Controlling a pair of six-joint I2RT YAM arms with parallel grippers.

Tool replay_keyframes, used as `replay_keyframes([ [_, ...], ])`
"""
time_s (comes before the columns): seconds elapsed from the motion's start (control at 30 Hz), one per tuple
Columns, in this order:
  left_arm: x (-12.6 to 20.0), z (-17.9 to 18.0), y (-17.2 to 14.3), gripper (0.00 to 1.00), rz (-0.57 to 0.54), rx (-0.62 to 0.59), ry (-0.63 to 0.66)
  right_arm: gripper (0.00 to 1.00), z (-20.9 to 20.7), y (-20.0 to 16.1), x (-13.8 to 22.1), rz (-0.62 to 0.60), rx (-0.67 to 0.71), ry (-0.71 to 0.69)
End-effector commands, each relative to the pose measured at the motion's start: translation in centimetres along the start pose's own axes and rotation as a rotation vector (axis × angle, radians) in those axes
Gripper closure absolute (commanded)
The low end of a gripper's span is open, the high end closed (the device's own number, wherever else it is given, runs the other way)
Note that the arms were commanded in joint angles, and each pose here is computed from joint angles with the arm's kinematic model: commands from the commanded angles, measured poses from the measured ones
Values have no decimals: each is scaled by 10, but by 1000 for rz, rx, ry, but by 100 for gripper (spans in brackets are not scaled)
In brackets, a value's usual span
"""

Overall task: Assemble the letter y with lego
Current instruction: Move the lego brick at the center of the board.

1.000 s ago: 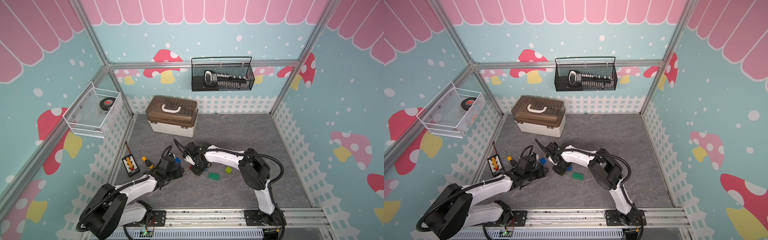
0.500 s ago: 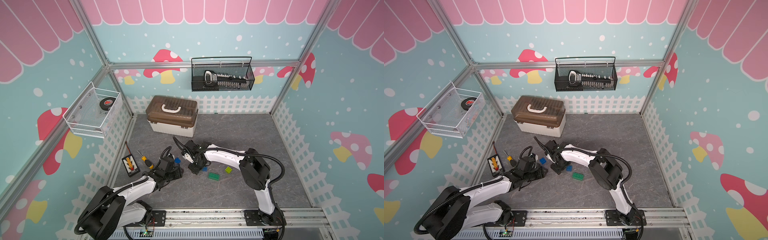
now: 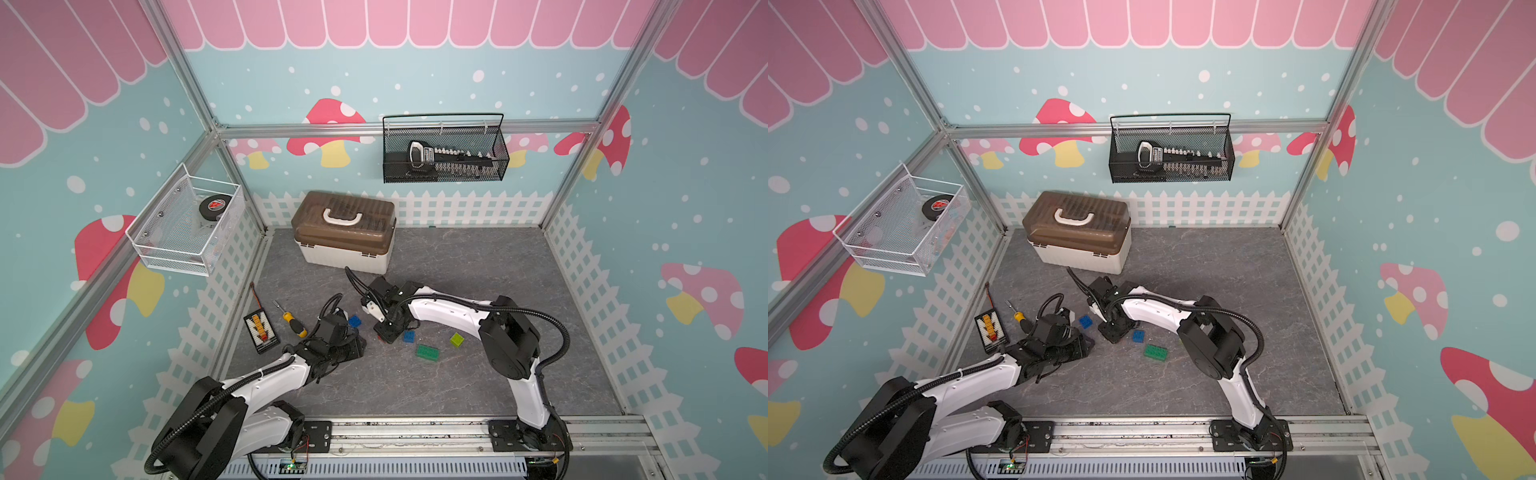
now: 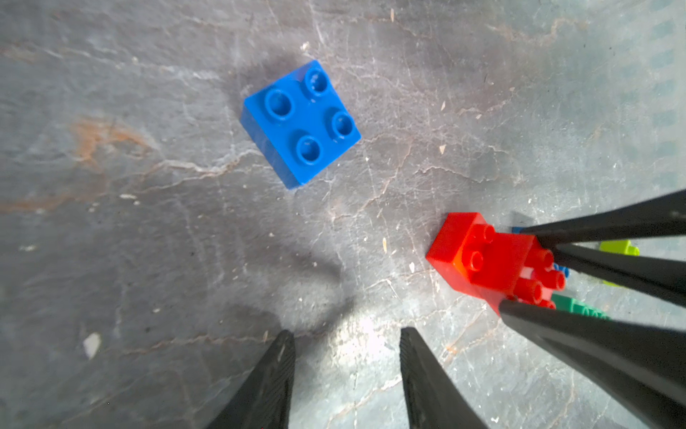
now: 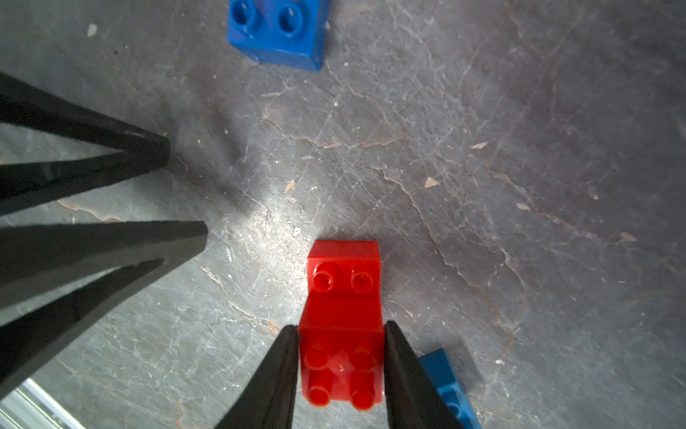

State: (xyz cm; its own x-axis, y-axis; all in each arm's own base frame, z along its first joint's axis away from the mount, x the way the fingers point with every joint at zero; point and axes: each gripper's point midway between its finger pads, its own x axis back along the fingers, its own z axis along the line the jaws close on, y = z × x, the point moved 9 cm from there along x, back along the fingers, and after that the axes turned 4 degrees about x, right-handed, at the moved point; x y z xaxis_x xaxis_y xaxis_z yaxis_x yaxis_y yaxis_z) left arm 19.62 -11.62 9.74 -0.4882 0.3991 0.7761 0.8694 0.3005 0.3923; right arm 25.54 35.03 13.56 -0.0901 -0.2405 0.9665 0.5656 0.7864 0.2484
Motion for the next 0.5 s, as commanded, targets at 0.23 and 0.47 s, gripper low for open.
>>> replay_keyframes([
  [0.23, 2, 6, -2, 53, -16, 29, 27, 69, -7, -3, -18, 72, 6, -28],
  [0.47, 4, 4, -1, 52, -13, 29, 7, 69, -35, 3, 2, 24, -45, -96],
])
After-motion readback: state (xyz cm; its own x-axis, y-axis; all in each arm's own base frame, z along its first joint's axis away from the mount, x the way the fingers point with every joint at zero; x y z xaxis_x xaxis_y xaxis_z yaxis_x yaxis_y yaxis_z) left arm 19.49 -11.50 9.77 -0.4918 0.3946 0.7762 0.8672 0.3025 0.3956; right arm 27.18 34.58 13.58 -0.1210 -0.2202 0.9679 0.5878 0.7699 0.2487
